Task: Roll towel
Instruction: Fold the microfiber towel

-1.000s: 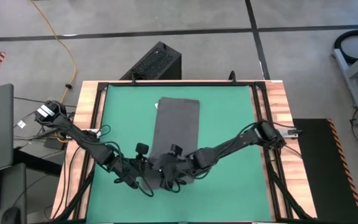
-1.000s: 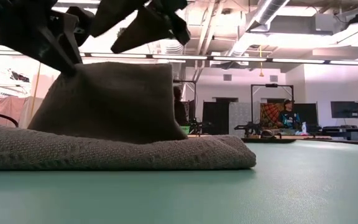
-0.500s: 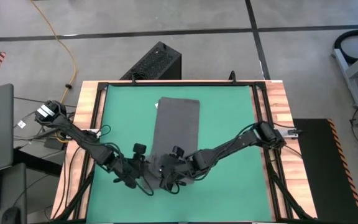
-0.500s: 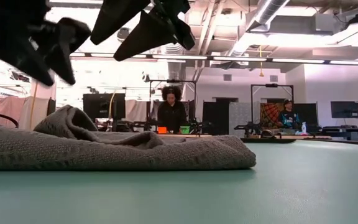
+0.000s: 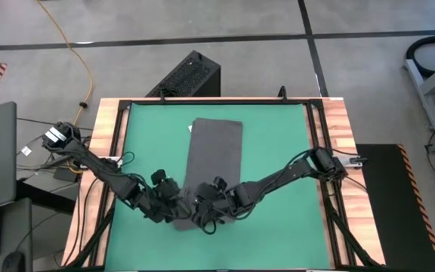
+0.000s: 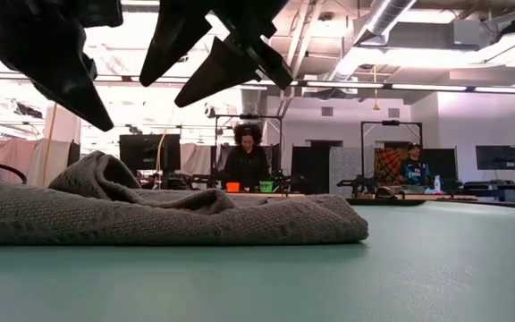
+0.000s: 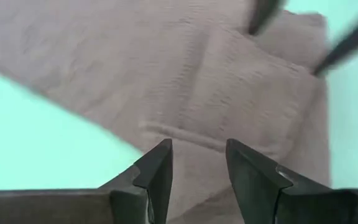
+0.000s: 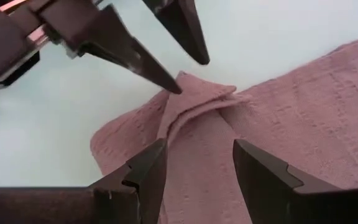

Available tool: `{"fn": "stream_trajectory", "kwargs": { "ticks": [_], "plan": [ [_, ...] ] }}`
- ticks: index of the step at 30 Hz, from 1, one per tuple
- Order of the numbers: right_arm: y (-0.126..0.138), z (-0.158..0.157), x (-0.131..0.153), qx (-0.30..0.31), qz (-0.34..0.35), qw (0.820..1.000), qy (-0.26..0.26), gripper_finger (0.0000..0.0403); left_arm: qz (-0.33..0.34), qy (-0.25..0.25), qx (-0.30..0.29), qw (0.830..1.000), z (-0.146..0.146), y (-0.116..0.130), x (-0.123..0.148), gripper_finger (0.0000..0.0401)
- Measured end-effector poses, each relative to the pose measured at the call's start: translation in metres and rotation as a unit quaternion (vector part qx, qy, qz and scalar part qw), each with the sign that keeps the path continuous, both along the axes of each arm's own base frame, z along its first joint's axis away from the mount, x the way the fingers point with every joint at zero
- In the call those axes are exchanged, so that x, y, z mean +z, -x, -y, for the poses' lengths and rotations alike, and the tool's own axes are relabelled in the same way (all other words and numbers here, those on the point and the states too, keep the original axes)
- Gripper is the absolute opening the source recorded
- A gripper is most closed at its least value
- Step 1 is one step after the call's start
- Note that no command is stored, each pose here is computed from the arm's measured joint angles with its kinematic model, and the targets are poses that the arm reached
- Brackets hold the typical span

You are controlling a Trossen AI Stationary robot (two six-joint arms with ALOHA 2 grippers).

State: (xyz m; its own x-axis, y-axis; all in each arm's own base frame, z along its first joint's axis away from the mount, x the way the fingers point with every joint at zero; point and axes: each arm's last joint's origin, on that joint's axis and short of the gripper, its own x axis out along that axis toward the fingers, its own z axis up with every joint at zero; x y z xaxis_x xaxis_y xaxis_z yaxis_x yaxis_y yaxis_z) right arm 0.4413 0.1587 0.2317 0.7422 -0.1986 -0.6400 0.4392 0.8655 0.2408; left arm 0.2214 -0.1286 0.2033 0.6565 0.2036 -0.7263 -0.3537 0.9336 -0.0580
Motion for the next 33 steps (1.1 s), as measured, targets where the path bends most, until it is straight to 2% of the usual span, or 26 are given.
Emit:
{"fn": "stream_trajectory", "kwargs": {
  "ticks": [4, 9, 13, 23, 26, 33],
  "plan": [
    [0.001, -0.003, 0.0, 0.005, -0.001, 1.0, 0.002, 0.0207, -0.056, -0.065, -0.139, 0.987, -0.001, 0.0, -0.002, 0.0139],
    [0.006, -0.013, -0.001, 0.02, -0.007, 1.0, 0.002, 0.0207, -0.109, -0.062, -0.238, 0.963, -0.017, -0.005, -0.003, 0.0139],
    [0.011, -0.024, -0.002, 0.032, -0.016, 0.999, 0.005, 0.0207, -0.11, -0.07, -0.248, 0.96, -0.036, -0.01, 0.003, 0.0139],
    [0.024, -0.039, -0.006, 0.049, -0.046, 0.998, 0.019, 0.0207, -0.057, -0.005, -0.328, 0.943, -0.097, -0.016, 0.025, 0.0139],
    [0.025, -0.039, -0.007, 0.049, -0.054, 0.997, 0.023, 0.0207, -0.045, 0.016, -0.364, 0.93, -0.108, -0.021, 0.022, 0.0139],
    [0.026, -0.038, -0.008, 0.048, -0.059, 0.997, 0.025, 0.0207, -0.077, 0.021, -0.401, 0.912, -0.119, -0.032, -0.001, 0.0139]
  ]
}}
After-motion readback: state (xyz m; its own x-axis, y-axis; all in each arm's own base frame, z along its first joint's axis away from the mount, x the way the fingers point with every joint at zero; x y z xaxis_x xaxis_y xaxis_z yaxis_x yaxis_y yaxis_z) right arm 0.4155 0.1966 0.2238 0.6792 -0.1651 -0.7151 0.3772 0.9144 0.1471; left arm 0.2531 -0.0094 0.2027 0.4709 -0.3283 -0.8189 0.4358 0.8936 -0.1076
